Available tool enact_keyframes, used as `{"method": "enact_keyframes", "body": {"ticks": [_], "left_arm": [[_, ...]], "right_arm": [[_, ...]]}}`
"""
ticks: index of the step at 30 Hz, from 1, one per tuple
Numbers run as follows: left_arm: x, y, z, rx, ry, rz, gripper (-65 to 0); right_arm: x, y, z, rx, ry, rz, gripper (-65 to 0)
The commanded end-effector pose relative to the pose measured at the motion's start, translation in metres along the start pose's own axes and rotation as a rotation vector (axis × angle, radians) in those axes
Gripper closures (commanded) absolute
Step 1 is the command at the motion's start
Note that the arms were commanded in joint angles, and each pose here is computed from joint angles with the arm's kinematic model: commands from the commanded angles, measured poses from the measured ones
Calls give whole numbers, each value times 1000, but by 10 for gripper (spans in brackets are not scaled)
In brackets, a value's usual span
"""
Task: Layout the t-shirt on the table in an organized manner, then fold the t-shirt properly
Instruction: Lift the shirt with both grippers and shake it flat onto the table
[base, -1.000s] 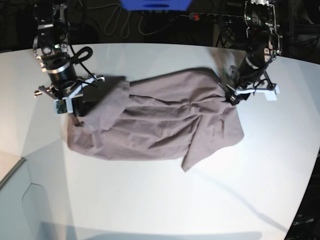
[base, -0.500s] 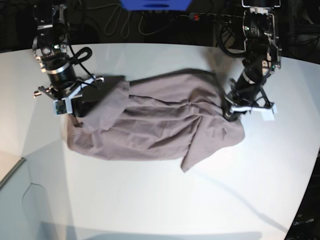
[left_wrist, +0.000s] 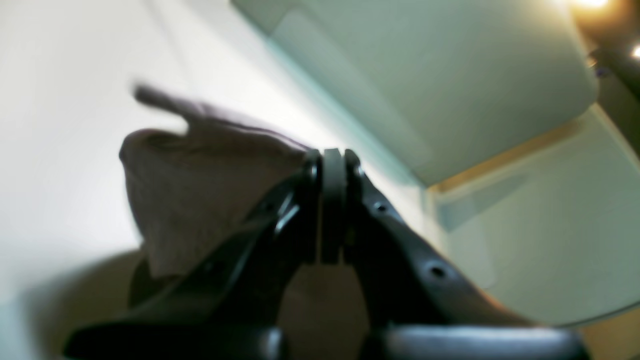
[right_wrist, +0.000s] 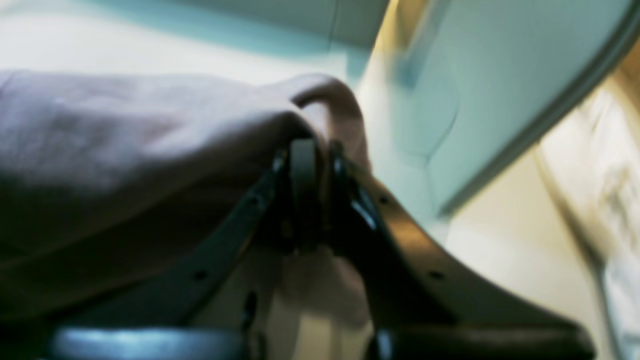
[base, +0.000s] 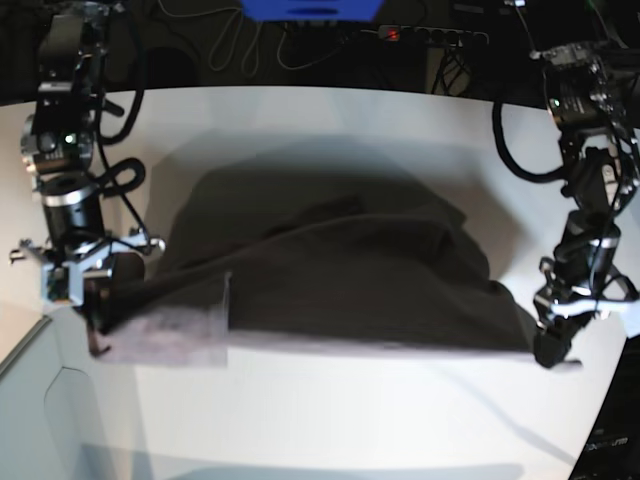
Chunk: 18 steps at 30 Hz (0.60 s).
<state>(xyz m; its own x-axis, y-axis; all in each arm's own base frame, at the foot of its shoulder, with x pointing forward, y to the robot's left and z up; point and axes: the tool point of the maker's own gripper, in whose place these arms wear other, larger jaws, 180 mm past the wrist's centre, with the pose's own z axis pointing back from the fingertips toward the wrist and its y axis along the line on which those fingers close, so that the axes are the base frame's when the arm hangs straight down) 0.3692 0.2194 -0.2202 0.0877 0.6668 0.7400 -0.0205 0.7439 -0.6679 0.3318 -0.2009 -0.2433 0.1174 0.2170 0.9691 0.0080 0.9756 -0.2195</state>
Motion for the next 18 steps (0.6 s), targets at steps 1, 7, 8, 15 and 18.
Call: {"method": "enact_keyframes", "body": {"ticks": [1, 7, 8, 15, 18], "left_arm": [[24, -15, -5, -44, -67, -22, -2], [34, -29, -46, -87, -52, -44, -2], [35, -35, -56, -100, -49, -42, -2], [57, -76, -113, -173, -48, -31, -2], [75, -87, -130, -184, -68, -18, -2]], "right_arm": [[27, -8, -3, -21, -88, 13, 0], [68, -14, -28, -39, -187, 9, 0], [74, -13, -35, -35, -192, 5, 0], [130, -15, -83, -31, -259, -16, 0], [161, -25, -95, -52, -303, -19, 0]]}}
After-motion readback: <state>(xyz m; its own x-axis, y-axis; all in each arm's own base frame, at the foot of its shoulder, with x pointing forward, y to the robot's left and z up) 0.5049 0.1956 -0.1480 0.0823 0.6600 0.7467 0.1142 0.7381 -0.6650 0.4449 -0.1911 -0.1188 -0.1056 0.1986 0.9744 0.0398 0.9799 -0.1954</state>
